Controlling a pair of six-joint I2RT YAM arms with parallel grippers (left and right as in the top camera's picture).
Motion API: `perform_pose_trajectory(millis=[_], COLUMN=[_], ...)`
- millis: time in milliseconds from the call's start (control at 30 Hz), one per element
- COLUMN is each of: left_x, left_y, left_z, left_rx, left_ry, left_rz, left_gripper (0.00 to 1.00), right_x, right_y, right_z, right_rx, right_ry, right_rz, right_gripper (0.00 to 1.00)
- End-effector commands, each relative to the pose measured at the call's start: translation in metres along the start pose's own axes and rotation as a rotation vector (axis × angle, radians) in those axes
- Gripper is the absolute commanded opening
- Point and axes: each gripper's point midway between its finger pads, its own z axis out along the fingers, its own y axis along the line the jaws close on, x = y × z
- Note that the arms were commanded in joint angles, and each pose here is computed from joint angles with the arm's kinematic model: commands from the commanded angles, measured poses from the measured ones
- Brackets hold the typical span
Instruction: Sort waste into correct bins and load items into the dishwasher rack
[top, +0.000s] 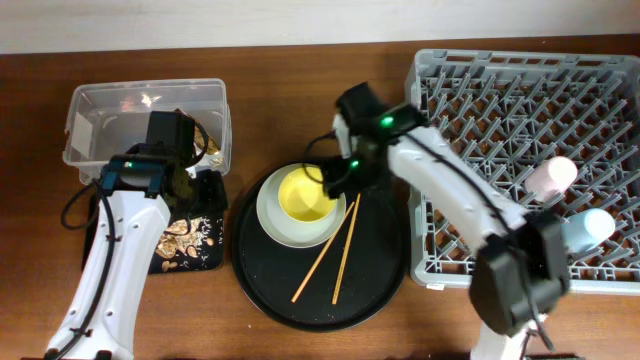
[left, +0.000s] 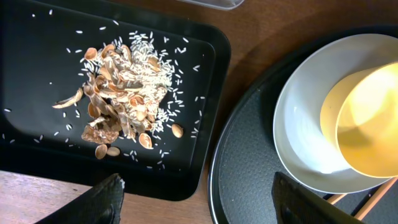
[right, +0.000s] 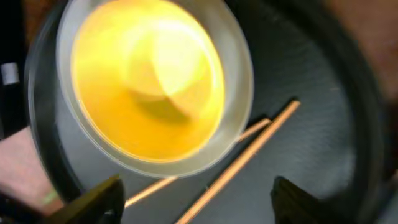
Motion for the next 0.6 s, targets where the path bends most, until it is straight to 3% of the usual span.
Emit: perform_pose_trajectory(millis=[0,100,167,200,267,300,400,567], left_x=[0.000,0.000,0.000,0.000,0.000,0.000,0.000,-0.002], left_y=[0.003,0.003,0.003,0.003,0.003,0.003,0.003,0.002], left_z=[-0.003,-0.003,-0.003,-0.003,-0.003,-0.003,-0.003,-0.003], left_rx=[-0.008,-0.008,-0.008,-0.008,-0.005,-0.005,-0.005,-0.004], left_ry=[-0.011,-0.011,-0.011,-0.011,-0.010,-0.010,-0.010,-0.015], left_rz=[-0.017,-0.017,-0.017,-0.017,-0.017,-0.017,-0.017,-0.017], left_gripper=[0.77,0.77,0.77,0.77,0.77,0.77,0.77,0.77], right_x=[0.004,0.001,-0.003,-0.003,-0.002,-0.003,-0.013,-0.053], right_y=[0.005,-0.002,-0.002,-0.002,-0.003,-0.004,-0.025,-0.087], right_z=[0.041,0.067,0.071,0.071,0.071,0.069,0.040,-0.107], right_rx=[0.022,0.031,0.027,0.027,0.029,0.031,0.098,0.309], right_ry=[0.070,0.091,0.082,0.079,0.083,0.079,0.017,-0.330], right_rz=[0.082,0.132,0.130,0.129,0.132,0.133,0.160,0.168], right_gripper=[0.65,0.50,0.32,0.29,0.09,0.04,0.04,0.04])
